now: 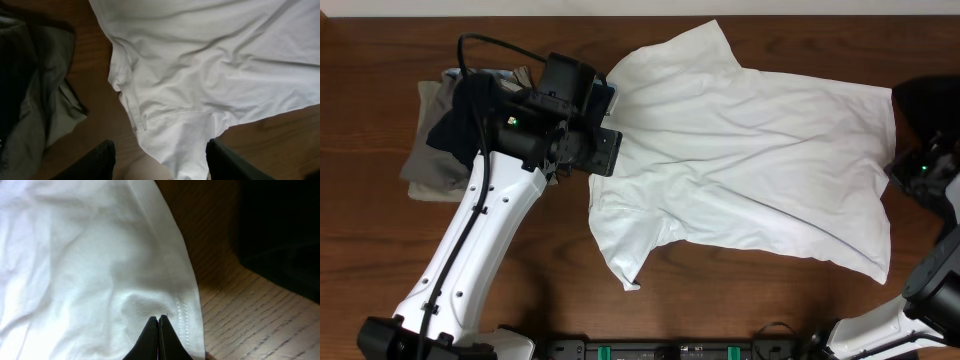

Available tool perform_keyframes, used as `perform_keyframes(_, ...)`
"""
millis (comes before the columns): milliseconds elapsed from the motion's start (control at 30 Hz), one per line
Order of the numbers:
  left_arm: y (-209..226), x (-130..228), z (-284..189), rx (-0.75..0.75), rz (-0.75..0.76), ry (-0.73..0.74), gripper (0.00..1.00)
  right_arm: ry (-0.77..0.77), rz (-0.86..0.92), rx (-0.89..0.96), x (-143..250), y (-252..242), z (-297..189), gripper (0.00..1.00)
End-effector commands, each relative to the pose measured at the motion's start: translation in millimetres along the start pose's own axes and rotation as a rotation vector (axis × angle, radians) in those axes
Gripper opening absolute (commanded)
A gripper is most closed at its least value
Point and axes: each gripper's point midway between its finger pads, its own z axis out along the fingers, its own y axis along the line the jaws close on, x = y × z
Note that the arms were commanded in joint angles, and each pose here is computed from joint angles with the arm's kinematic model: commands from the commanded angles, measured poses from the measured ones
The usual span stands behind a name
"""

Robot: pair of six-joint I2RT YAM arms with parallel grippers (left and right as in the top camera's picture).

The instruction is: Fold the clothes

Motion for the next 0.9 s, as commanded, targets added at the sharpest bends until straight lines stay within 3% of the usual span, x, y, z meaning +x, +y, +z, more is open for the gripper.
perform_keyframes(0,0,-4,-6,-0.001,-0.017,-0.019,0.60,0.013,0.031,0.105,8,-11,11,0.01)
perform_keyframes(200,0,-4,-6,-0.001,-0.017,-0.020,0.60,0.009,0.069,0.231,10,-36,22,0.01)
perform_keyframes(567,0,-5,-6,-0.001,-0.017,-0.026,0.60,0.037,0.106,0.243,16,-50,51,0.01)
perform_keyframes(867,0,-5,-6,-0.001,-0.017,-0.026,0.60,0.092,0.018,-0.111,13,5,30,0.01)
